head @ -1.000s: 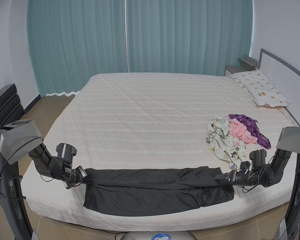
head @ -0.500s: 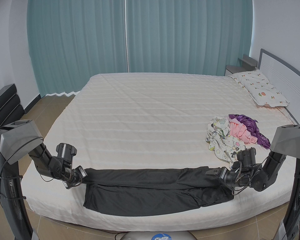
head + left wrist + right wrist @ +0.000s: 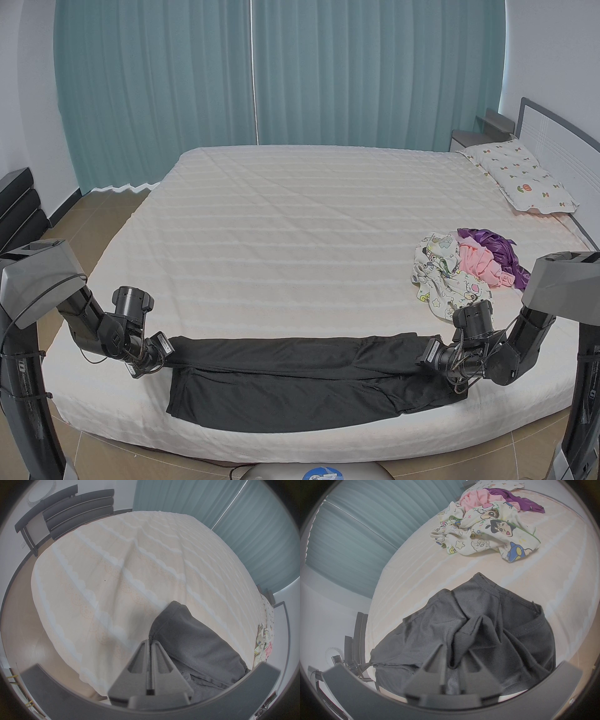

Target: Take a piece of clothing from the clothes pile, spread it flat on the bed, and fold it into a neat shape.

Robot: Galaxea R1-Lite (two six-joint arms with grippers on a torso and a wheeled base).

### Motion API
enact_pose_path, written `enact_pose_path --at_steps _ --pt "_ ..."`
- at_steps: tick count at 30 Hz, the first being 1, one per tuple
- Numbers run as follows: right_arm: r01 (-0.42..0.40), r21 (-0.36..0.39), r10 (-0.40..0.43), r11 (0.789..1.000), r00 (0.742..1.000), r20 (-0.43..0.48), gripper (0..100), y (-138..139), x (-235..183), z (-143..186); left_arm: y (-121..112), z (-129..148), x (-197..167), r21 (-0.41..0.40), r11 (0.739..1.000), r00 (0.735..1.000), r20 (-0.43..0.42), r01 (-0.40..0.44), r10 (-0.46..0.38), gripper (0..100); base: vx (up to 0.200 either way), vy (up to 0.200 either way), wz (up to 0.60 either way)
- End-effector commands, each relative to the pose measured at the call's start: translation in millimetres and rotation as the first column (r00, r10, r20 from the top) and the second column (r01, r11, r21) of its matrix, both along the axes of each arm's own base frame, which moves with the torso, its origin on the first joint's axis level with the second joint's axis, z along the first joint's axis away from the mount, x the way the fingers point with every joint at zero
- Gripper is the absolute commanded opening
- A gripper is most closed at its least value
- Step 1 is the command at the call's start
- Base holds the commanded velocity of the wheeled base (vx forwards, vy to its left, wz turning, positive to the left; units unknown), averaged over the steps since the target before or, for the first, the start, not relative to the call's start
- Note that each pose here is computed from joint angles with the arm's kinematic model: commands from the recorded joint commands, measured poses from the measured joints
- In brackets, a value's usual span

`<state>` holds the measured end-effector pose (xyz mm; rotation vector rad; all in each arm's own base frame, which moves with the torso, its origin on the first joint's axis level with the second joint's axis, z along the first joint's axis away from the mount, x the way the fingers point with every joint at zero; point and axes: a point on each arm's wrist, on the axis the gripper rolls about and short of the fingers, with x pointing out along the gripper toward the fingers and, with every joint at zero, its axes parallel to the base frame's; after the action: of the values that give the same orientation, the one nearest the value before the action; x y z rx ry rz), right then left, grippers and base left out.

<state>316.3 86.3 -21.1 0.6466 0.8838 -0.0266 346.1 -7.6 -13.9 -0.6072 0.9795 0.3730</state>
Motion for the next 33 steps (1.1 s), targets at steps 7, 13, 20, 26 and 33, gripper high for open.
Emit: enact_pose_path --at_steps 7,13,20,26,33 --pt "0.046 0.074 -0.057 0.996 0.986 0.155 0 -5.4 24.8 38.1 3.6 17.2 -2.5 -0.104 0.993 0.998 0.043 0.047 -0.043 0 0.000 0.000 0.00" --pt "0.039 0.078 -0.052 0.996 0.985 0.163 0 -2.9 30.5 36.8 9.1 18.3 -2.6 -0.129 0.990 0.998 0.049 0.057 -0.051 0 0.000 0.000 0.00" --pt "0.048 0.120 -0.079 0.992 0.960 0.268 0 -5.3 39.7 52.4 15.9 25.3 1.1 -0.127 0.991 0.996 0.085 0.052 -0.041 0 0.000 0.000 0.00" --pt "0.034 0.149 -0.089 0.988 0.922 0.376 0 -4.7 52.9 49.0 13.4 43.0 21.3 -0.200 0.979 0.978 0.198 -0.026 0.067 0 0.000 0.000 0.00" --pt "0.025 0.170 -0.102 0.985 0.882 0.460 0 -2.4 66.4 51.8 11.0 61.5 40.0 -0.242 0.969 0.954 0.277 -0.050 0.118 0 0.000 0.000 0.00"
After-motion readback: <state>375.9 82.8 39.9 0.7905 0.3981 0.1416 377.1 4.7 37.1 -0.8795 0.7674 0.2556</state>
